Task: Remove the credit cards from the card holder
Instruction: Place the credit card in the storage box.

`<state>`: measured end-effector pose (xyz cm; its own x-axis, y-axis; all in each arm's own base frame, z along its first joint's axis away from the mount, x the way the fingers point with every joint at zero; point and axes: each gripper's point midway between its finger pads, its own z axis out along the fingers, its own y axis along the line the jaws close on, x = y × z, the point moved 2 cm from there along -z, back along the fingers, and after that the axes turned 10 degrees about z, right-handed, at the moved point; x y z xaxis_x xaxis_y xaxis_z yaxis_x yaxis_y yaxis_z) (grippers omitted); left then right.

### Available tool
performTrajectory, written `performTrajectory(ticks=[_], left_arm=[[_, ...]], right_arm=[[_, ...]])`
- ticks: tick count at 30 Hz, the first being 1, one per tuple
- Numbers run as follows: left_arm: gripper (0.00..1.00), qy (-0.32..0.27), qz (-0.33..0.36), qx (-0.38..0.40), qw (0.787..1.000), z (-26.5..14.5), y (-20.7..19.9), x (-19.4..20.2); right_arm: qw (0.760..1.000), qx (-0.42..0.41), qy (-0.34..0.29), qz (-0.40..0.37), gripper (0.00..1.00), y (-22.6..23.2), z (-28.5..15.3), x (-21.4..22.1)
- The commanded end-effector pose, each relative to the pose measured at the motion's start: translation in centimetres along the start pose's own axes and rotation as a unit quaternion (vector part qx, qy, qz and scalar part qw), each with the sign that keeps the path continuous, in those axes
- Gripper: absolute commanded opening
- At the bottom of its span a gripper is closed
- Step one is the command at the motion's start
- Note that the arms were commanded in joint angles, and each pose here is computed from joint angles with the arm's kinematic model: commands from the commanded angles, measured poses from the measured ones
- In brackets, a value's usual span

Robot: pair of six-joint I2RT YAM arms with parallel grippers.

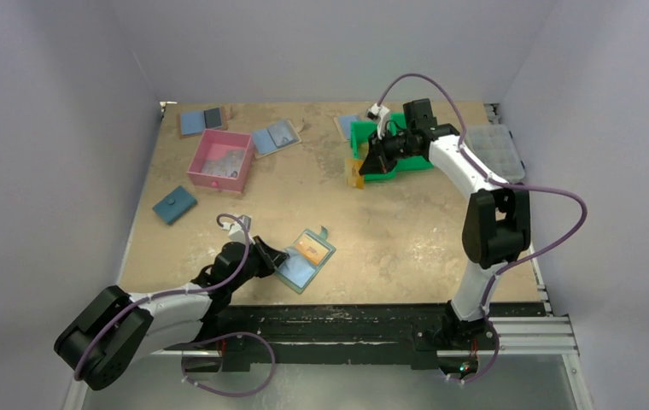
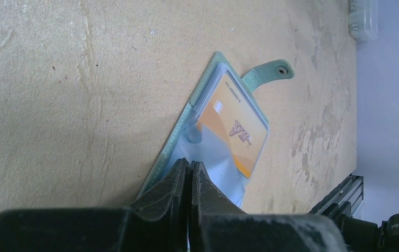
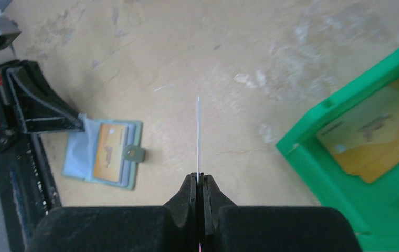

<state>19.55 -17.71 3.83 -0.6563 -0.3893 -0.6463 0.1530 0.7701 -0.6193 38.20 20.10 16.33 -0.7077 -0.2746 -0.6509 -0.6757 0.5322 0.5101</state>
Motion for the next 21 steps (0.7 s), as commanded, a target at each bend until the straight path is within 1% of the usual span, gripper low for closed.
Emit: performTrajectory(ticks=[1, 6, 11, 16, 21], left_arm=[[0.0, -0.01, 0.018, 0.014, 1.0, 0.0, -0.9, -1.0], [0.0, -0.004, 0.023, 0.023, 0.999, -0.1, -1.3, -0.9], [0.0, -0.003, 0.025, 0.025, 0.999, -0.1, -1.3, -0.9], [0.0, 0.0, 0.028, 0.029, 0.999, 0.0, -1.5, -0.8], [0.0, 0.003, 0.029, 0.033, 0.999, 0.0, -1.7, -0.8]], right_arm=[[0.996, 0.06, -0.065, -0.017, 0.0, -2.6, -2.1, -5.1], [0.989, 0.102, -0.102, -0.008, 0.0, -4.8, -3.2, -8.0], [0.978, 0.169, -0.121, -0.005, 0.0, -7.4, -4.1, -9.9], [0.974, 0.195, -0.111, 0.001, 0.0, -9.6, -3.2, -9.7], [0.978, 0.197, -0.073, 0.015, 0.01, -11.5, -1.3, -8.7]])
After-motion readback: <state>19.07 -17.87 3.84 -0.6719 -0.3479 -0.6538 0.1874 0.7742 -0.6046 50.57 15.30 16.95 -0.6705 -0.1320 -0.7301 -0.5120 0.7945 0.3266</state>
